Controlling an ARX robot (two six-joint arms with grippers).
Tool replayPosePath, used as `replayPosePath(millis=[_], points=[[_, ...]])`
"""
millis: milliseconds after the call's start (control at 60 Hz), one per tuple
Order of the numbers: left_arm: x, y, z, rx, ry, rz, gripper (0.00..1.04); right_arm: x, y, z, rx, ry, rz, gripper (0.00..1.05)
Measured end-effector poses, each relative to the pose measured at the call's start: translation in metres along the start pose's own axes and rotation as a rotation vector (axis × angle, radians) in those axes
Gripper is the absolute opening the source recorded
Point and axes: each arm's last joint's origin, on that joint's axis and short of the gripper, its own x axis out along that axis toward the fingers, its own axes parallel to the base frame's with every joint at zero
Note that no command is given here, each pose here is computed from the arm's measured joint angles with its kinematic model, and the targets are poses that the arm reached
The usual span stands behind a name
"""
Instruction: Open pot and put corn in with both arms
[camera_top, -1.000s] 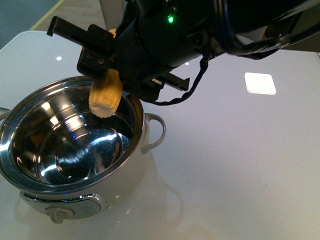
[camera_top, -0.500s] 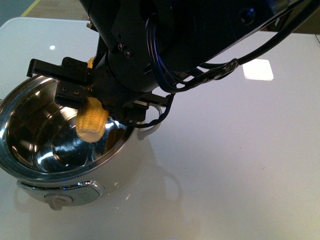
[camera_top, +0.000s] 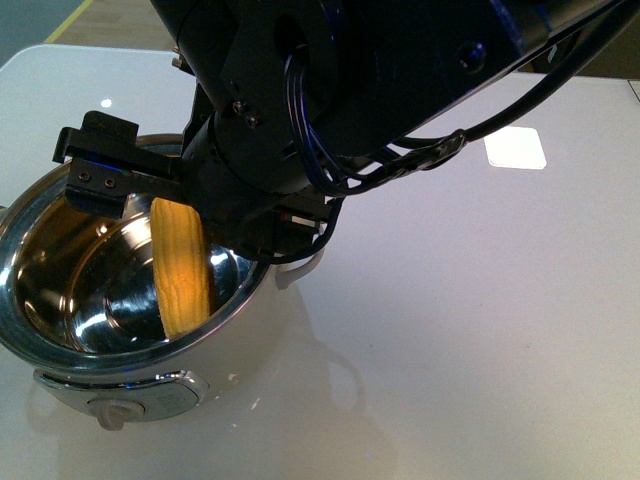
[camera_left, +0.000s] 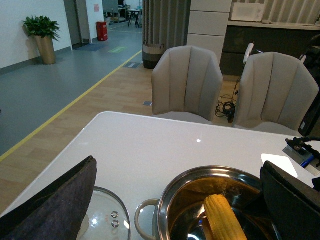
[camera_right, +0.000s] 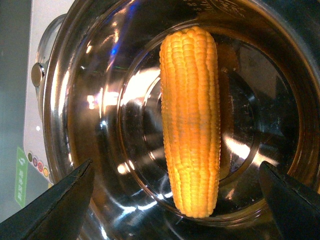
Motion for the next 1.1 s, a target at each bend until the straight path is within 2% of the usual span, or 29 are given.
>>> replayPosePath(millis=[250,417,617,733,850,1100], points=[[0.000,0.000,0.000,0.000,0.000,0.000,0.98,-0.023,-0.021,0.012,0.080,-0.071,0.018,0.96],[0.000,0.000,0.000,0.000,0.000,0.000,0.98,-0.079,-0.045,0.038,0.149,-0.222,0.033,0.96],[0.000,0.000,0.000,0.000,0.000,0.000,0.98,-0.136,-0.084,0.046,0.171,-0.370,-0.063,0.96],[0.000,0.000,0.000,0.000,0.000,0.000,0.98,-0.169,-0.107,0.039,0.113,-0.445,-0.163,0.96],[0.000,0.000,0.000,0.000,0.000,0.000,0.98,-0.210,-0.129,0.020,0.036,-0.535,-0.278,0.96],[0.000,0.000,0.000,0.000,0.000,0.000,0.98,-0.249,-0.138,-0.028,-0.049,-0.617,-0.393,0.96]])
